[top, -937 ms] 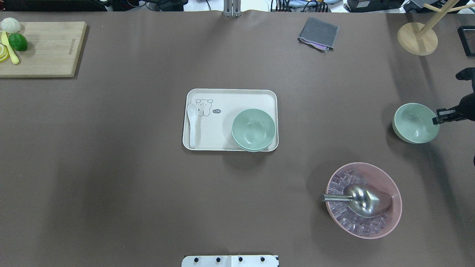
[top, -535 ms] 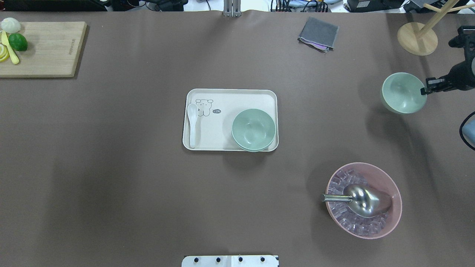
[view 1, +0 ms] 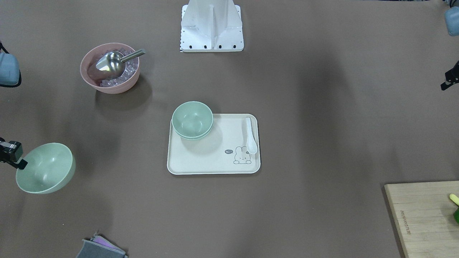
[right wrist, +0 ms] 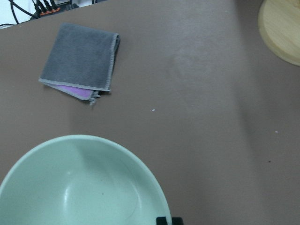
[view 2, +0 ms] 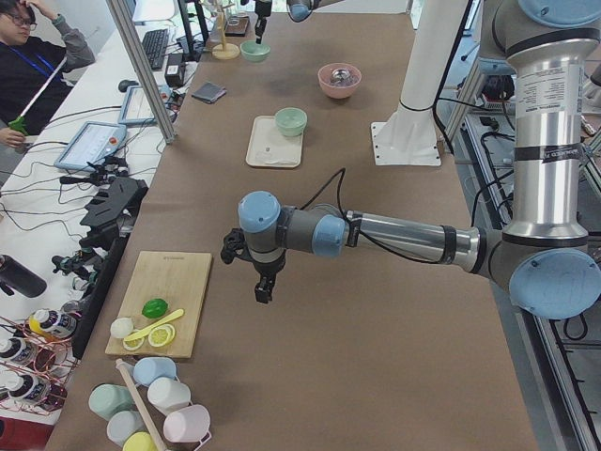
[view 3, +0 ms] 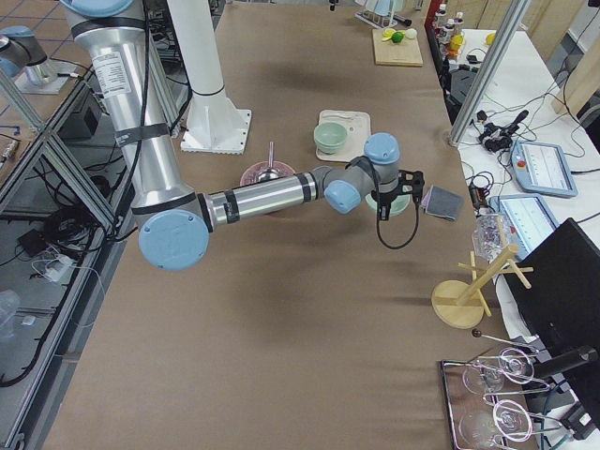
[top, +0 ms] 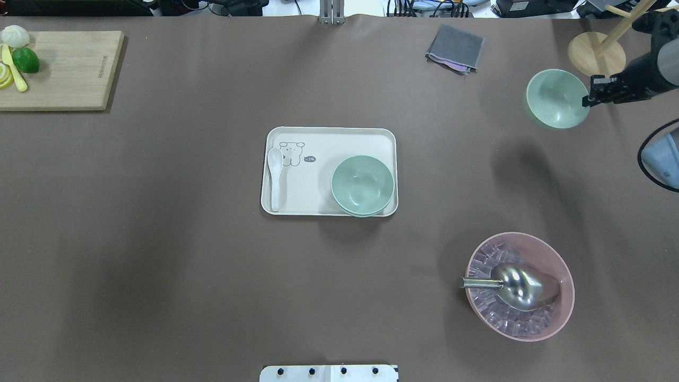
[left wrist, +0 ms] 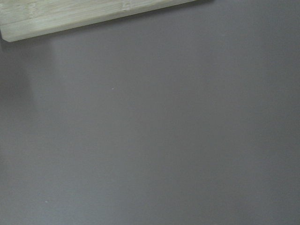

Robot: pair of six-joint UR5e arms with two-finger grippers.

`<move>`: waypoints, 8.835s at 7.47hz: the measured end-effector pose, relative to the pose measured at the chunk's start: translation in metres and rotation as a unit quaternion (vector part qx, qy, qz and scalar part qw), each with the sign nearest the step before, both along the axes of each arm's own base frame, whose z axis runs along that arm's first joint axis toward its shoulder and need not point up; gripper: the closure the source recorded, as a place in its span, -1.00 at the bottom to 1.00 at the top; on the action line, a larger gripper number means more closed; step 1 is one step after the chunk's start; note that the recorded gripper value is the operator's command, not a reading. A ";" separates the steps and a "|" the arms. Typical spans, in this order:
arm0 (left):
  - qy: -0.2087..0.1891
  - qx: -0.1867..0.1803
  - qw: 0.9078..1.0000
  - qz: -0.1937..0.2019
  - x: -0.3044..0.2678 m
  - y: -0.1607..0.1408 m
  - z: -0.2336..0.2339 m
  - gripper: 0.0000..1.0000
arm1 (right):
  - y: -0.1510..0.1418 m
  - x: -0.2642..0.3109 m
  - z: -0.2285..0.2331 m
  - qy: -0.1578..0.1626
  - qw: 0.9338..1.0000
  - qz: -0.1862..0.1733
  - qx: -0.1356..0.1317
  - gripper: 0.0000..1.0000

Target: Stack green bowls together

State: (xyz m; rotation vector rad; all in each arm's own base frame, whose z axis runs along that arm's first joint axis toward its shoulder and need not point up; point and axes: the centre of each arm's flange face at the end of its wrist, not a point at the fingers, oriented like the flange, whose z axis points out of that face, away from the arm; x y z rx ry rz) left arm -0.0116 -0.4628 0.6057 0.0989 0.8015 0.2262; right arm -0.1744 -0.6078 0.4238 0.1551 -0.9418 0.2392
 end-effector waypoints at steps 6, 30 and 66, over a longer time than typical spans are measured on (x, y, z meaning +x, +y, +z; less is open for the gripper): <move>-0.002 -0.031 0.999 -0.035 -0.084 0.075 0.080 -0.96 | 0.034 -0.111 -0.142 -0.003 0.998 -0.048 -0.037 1.00; 0.000 -0.051 0.998 -0.044 -0.088 0.105 0.097 -0.96 | 0.155 -0.315 -0.191 0.060 0.995 -0.060 -0.059 1.00; -0.002 -0.030 0.999 -0.044 -0.088 0.099 0.076 -0.96 | 0.101 0.078 0.061 0.129 0.988 -0.090 -0.006 -1.00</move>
